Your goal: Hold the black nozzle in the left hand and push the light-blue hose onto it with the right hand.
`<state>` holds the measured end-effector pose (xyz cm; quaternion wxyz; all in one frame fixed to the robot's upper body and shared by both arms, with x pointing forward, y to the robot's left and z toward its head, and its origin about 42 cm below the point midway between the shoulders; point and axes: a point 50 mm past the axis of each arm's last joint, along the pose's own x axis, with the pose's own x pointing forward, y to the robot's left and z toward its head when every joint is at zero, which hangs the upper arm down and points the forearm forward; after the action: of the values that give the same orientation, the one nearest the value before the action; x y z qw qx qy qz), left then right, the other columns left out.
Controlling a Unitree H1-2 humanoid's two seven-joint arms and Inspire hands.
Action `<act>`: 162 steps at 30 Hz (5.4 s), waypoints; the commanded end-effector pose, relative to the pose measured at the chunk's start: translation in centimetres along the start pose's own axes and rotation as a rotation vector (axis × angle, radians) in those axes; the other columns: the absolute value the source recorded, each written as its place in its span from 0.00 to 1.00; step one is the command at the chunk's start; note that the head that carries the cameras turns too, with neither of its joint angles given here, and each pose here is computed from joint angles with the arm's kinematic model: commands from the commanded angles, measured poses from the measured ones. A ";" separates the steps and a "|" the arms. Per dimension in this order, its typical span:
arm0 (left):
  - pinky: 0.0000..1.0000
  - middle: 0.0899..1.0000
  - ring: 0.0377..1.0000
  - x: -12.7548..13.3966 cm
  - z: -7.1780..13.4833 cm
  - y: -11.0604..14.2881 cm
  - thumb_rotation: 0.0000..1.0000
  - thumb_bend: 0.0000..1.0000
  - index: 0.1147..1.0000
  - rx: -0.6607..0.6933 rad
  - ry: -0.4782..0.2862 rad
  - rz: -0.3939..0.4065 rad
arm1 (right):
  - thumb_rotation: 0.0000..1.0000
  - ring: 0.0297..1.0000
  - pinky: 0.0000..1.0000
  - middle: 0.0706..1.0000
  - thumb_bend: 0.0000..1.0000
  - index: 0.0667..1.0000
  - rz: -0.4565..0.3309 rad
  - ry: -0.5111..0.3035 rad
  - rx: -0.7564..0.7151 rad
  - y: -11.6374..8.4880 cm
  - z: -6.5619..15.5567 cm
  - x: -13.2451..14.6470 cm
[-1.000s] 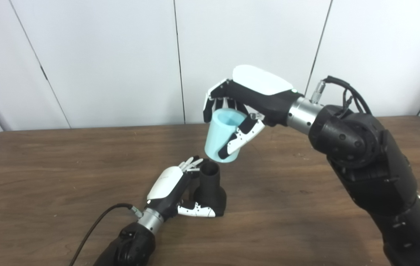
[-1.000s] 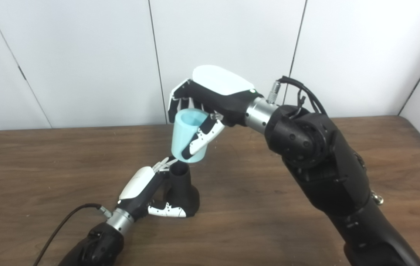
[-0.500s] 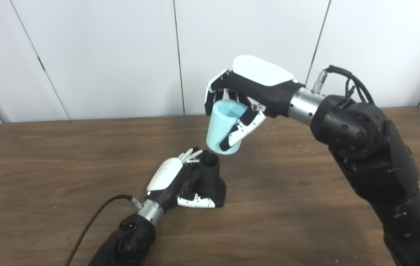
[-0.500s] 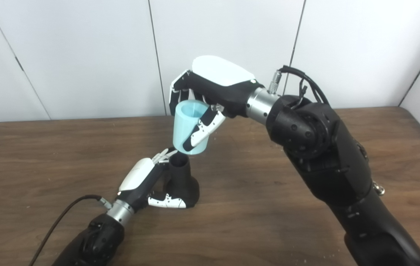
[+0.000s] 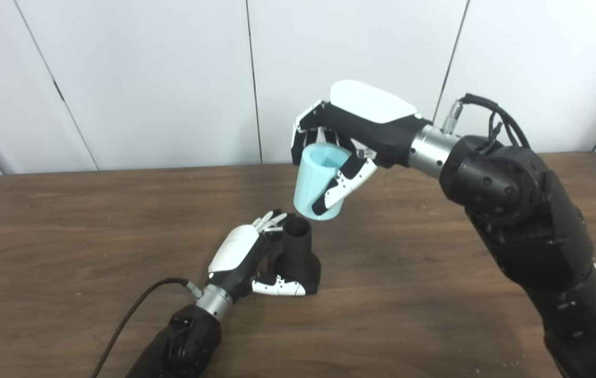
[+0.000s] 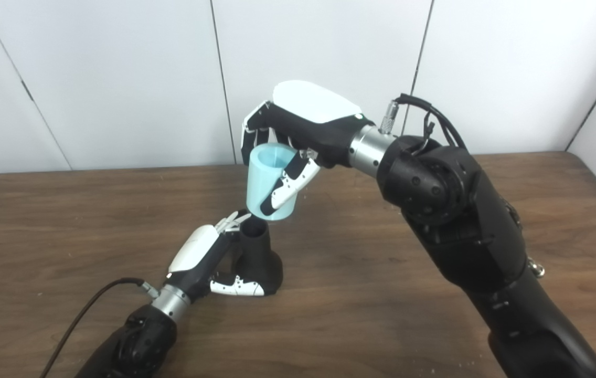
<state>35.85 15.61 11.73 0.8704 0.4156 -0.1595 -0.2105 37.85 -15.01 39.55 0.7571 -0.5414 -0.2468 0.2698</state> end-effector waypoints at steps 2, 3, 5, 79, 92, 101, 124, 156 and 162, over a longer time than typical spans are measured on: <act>1.00 0.91 1.00 -9.3 -3.2 -10.0 0.49 0.73 0.34 -0.065 0.225 -0.257 | 0.00 0.26 0.21 0.37 0.52 0.48 -0.065 -0.014 -0.052 -2.1 0.9 0.4; 1.00 0.91 1.00 -9.3 -3.1 -10.0 0.49 0.73 0.34 -0.065 0.225 -0.257 | 0.00 0.27 0.22 0.37 0.52 0.48 -0.057 -0.009 -0.049 -2.0 0.8 0.5; 1.00 0.91 1.00 -9.3 -3.1 -10.0 0.49 0.73 0.34 -0.064 0.224 -0.257 | 0.00 0.28 0.23 0.37 0.52 0.48 -0.047 -0.010 -0.037 -1.7 0.8 0.6; 1.00 0.91 1.00 -9.4 -3.0 -9.9 0.49 0.74 0.34 -0.060 0.224 -0.254 | 0.00 0.26 0.20 0.35 0.52 0.48 -0.140 -0.096 0.047 3.3 0.5 1.4; 1.00 0.91 1.00 -9.4 -3.0 -9.8 0.50 0.74 0.34 -0.060 0.223 -0.255 | 0.00 0.28 0.24 0.36 0.52 0.49 -0.034 -0.051 0.048 3.2 0.5 1.5; 1.00 0.91 1.00 -9.4 -3.0 -9.9 0.50 0.75 0.34 -0.059 0.225 -0.256 | 0.00 0.28 0.23 0.36 0.52 0.48 -0.011 -0.061 0.007 3.5 0.7 1.5; 1.00 0.91 1.00 -9.4 -3.0 -9.9 0.50 0.75 0.34 -0.059 0.227 -0.257 | 0.00 0.28 0.24 0.36 0.52 0.48 -0.124 -0.270 -0.307 3.4 3.5 0.7; 1.00 0.91 1.00 -9.6 -3.0 -9.6 0.51 0.75 0.34 -0.056 0.226 -0.259 | 0.00 0.23 0.17 0.36 0.52 0.48 -0.056 -0.141 -0.075 5.4 0.2 1.5; 1.00 0.91 1.00 -9.7 -3.0 -9.6 0.51 0.75 0.34 -0.057 0.227 -0.261 | 0.00 0.25 0.19 0.36 0.52 0.48 -0.053 -0.114 -0.045 5.9 0.0 1.4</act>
<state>35.15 15.38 11.76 0.8639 0.4257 -0.1651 -0.2127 38.01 -12.58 32.54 0.7323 -0.5425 -0.2925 0.2895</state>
